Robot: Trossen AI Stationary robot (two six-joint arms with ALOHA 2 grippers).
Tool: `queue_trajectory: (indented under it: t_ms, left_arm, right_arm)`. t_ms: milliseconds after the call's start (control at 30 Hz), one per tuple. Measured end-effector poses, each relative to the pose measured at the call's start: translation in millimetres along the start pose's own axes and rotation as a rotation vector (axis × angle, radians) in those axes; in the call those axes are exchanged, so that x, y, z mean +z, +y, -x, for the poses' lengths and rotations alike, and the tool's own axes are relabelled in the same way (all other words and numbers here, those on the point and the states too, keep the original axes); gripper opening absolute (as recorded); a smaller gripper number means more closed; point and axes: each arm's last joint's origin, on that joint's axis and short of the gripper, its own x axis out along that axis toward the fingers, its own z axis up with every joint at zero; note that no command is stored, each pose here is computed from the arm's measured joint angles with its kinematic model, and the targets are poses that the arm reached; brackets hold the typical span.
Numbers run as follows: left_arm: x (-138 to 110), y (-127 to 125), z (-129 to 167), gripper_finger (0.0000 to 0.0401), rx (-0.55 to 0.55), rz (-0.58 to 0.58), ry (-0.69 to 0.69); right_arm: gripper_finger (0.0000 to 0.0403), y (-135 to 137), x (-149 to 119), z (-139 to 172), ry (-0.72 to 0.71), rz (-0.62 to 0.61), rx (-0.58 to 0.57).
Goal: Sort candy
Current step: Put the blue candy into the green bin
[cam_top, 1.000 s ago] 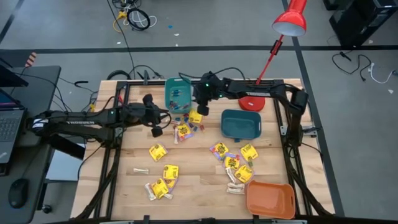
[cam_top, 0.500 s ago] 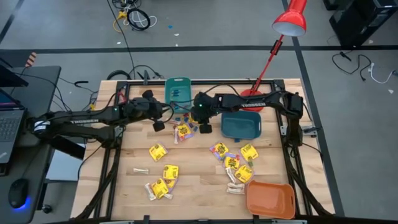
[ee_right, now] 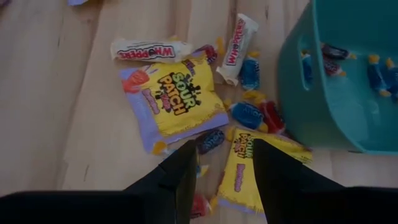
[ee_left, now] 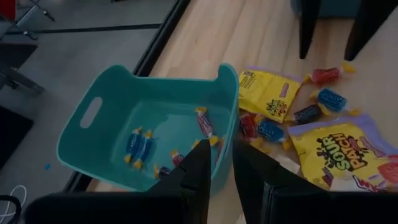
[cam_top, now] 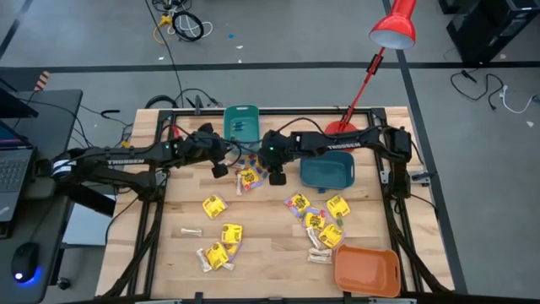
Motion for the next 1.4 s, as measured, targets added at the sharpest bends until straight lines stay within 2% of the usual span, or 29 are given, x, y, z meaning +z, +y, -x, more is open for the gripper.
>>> queue_trajectory:
  t_ms: [233,367,500,700,767,1233,1400]
  left_arm:
    - [-0.6,3.5,1.7,0.0069,0.107,0.007,0.021]
    - [-0.7,4.4,4.8,0.0069,0.112,0.009,0.020]
    - [-0.1,3.9,8.7,0.0069,0.060,0.016,0.002]
    - [2.6,0.5,15.1,0.0069,-0.119,0.006,-0.060]
    - [4.2,0.2,16.4,0.0069,-0.148,0.004,-0.082]
    - [3.6,0.1,17.0,0.0069,-0.155,0.009,-0.079]
    - [3.6,0.1,17.0,0.0069,-0.155,0.009,-0.079]
  right_arm:
    - [0.0143,1.3,0.6,-0.2,-0.004,-0.005,0.001]
    - [0.0144,5.7,-2.9,-11.3,0.019,-0.018,0.015]
    - [0.0143,11.0,-13.4,-29.7,0.084,-0.012,0.038]
    - [0.0144,13.5,-25.0,-49.5,0.147,-0.024,0.052]
    - [0.0144,14.4,-30.0,-58.0,0.168,-0.025,0.056]
    - [0.0142,15.4,-32.9,-65.1,0.177,-0.041,0.059]
    - [0.0127,15.4,-33.2,-65.1,0.178,-0.040,0.060]
